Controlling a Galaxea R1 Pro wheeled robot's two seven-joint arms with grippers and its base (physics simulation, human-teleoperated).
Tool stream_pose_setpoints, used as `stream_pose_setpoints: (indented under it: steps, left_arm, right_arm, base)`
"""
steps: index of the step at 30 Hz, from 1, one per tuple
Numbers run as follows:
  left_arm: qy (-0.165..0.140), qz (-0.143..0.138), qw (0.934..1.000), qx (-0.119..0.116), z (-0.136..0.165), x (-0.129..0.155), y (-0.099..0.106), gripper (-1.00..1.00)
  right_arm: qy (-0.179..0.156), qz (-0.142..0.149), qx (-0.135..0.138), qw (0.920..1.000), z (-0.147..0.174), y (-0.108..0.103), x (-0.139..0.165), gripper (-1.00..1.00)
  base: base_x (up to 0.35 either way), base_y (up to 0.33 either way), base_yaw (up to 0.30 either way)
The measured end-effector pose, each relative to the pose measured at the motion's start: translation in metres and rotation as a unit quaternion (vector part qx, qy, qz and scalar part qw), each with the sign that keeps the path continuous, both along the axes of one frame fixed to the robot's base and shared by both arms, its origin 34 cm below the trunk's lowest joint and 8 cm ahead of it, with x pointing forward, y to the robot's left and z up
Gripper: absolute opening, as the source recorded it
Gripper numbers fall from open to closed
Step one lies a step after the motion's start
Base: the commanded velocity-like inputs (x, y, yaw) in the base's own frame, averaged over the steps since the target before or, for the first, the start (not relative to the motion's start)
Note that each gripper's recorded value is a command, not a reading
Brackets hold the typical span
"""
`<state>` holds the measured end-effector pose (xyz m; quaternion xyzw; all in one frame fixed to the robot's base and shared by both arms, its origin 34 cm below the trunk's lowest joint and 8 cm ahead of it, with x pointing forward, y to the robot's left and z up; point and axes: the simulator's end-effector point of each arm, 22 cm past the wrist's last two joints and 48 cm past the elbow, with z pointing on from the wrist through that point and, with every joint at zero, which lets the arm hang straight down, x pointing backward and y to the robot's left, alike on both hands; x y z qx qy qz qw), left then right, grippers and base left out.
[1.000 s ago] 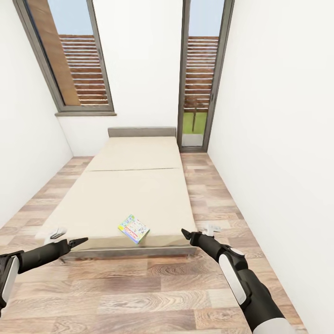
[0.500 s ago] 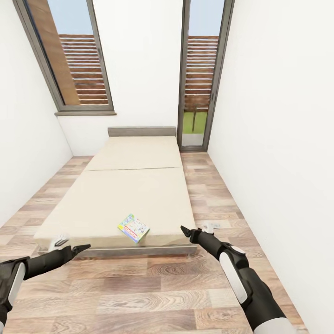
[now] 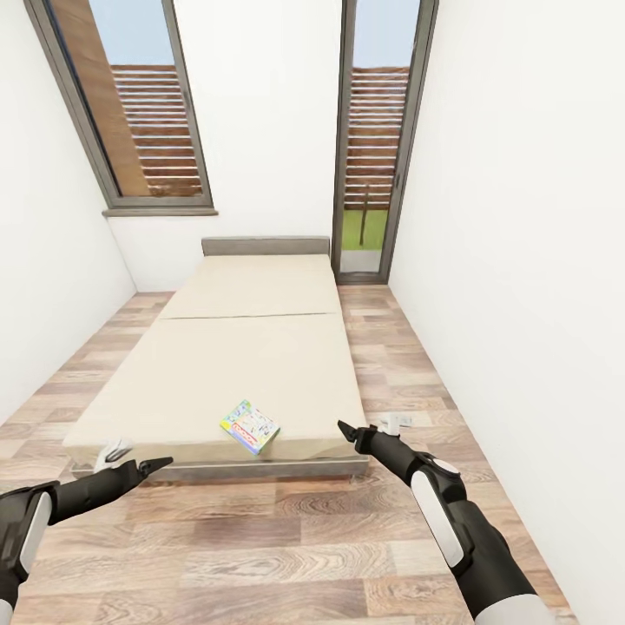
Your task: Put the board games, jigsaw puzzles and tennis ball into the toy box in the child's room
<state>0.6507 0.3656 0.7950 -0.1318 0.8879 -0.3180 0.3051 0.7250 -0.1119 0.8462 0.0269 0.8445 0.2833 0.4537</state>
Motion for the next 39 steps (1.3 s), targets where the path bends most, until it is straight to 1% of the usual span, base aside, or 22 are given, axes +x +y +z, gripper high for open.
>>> stream_pose_setpoints:
  steps: [11,17,21,24,25,28,29,31,32,34,39]
  left_arm:
    - [0.001,0.0,1.0,0.003,-0.016,0.001,0.002,1.0]
    - [0.001,0.001,1.0,0.003,-0.025,0.001,0.002,1.0]
    - [0.001,0.001,1.0,0.003,-0.03,0.002,0.002,1.0]
    - [0.0,0.001,1.0,0.003,-0.035,0.003,0.002,1.0]
    - [0.0,0.001,1.0,0.003,-0.036,0.003,0.003,1.0]
    - [0.001,0.001,1.0,0.004,-0.041,0.003,0.003,1.0]
    - [0.001,0.001,1.0,0.004,-0.042,0.003,0.003,1.0]
    - [0.001,0.001,1.0,0.004,-0.045,0.003,0.003,1.0]
    - [0.001,0.001,1.0,0.003,-0.046,0.003,0.003,1.0]
    - [0.001,0.001,1.0,0.003,-0.049,0.003,0.004,1.0]
    - [0.0,0.001,1.0,0.002,-0.056,0.004,0.004,1.0]
  right_arm:
    - [0.002,-0.001,0.0,1.0,-0.017,0.0,0.001,1.0]
    - [0.011,-0.002,0.002,0.9999,-0.032,0.0,-0.001,1.0]
    - [0.02,-0.005,0.008,0.9998,-0.044,-0.001,-0.003,1.0]
    - [0.032,-0.009,0.027,0.9991,-0.053,0.001,-0.005,1.0]
    - [0.041,-0.012,0.043,0.9981,-0.057,0.003,-0.007,1.0]
    - [0.059,-0.018,0.074,0.9953,-0.066,0.006,-0.01,1.0]
    - [0.07,-0.022,0.096,0.9926,-0.07,0.009,-0.012,1.0]
    - [0.08,-0.026,0.118,0.9894,-0.074,0.012,-0.014,1.0]
    - [0.088,-0.029,0.134,0.9866,-0.076,0.014,-0.015,1.0]
    - [0.095,-0.031,0.152,0.9833,-0.079,0.016,-0.016,1.0]
    - [0.095,-0.038,0.169,0.9803,-0.084,0.018,-0.015,1.0]
  base:
    - [0.0,0.0,0.0]
    - [0.0,0.0,0.0]
    - [0.0,0.0,0.0]
    - [0.0,0.0,0.0]
    - [0.0,0.0,0.0]
    - [0.0,0.0,0.0]
    - [0.0,0.0,0.0]
    - [0.0,0.0,0.0]
    - [0.0,0.0,0.0]
    - [0.0,0.0,0.0]
    - [0.0,0.0,0.0]
